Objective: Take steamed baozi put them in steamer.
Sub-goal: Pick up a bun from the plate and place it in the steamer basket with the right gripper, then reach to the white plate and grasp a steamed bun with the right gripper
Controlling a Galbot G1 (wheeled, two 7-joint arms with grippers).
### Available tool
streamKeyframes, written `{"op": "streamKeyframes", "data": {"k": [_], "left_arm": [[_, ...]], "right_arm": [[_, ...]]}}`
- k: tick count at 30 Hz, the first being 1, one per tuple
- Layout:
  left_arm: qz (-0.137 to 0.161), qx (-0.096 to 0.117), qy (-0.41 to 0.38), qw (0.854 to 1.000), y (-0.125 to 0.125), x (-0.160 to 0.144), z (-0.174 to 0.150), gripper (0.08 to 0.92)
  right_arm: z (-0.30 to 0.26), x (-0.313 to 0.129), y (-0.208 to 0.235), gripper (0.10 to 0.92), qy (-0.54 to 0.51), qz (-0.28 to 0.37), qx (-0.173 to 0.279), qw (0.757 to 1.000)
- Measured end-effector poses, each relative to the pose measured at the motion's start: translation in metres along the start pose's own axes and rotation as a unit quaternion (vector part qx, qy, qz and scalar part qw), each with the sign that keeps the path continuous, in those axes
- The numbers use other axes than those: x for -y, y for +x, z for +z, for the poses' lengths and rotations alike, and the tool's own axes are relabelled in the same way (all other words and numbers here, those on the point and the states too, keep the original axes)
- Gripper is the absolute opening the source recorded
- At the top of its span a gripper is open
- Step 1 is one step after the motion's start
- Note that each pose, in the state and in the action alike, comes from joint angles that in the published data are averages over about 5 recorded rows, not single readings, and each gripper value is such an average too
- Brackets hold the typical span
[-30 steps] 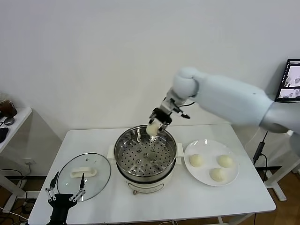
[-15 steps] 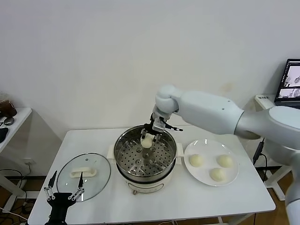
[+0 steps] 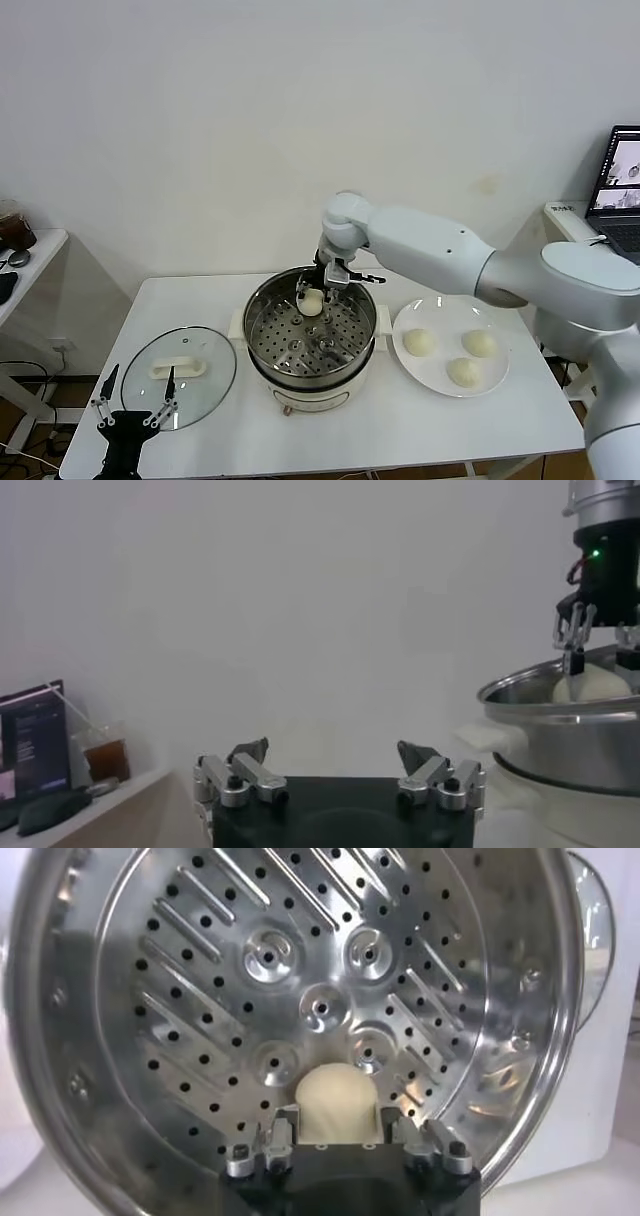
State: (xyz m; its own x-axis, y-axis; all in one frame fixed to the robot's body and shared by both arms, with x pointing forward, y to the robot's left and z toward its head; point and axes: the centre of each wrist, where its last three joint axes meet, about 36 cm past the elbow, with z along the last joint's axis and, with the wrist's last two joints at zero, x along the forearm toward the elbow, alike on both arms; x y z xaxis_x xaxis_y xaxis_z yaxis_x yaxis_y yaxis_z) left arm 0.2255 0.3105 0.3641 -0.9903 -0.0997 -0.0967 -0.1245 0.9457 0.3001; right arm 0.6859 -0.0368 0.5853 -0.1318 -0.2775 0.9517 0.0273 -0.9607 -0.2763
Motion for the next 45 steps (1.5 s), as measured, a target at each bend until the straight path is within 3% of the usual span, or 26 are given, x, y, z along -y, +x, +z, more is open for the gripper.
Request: {"op": "streamKeyframes", "data": {"k": [6,13,18,31,37,45], "left_arm": [[-0.003,0.001,-0.002,1.0,0.0,-0.002,-0.001,0.823],[-0.007,0.003,-0.007,1.0,-0.004,-0.008,-0.003,0.823],[-0.01,0.002,-0.011,1.0,-0.009,-0.012,-0.008,0.823],[-0.004,-0.012,-0.017,1.0,-0.018,-0.013,-0.008,0.823],[-0.002,-0.017,-0.018,1.0,-0.019,-0.013,-0.004,0.823],[-0.001,-0.023,-0.018,1.0,-0.018,-0.013,-0.001,0.823]], "right_arm": [[0.001,0.002,0.004,0.816,0.006,0.007,-0.002,1.0],[0.001,-0.004,0.04,0.823,-0.038,0.023,-0.014,0.999],[-0.005,-0.025,0.082,0.823,-0.146,0.029,-0.045,0.988],[-0.042,-0.139,0.131,0.823,-0.45,-0.006,-0.086,0.889],[-0.052,-0.197,0.115,0.823,-0.526,-0.026,-0.08,0.847],[-0.058,-0.244,0.078,0.823,-0.578,-0.034,-0.065,0.813]]}}
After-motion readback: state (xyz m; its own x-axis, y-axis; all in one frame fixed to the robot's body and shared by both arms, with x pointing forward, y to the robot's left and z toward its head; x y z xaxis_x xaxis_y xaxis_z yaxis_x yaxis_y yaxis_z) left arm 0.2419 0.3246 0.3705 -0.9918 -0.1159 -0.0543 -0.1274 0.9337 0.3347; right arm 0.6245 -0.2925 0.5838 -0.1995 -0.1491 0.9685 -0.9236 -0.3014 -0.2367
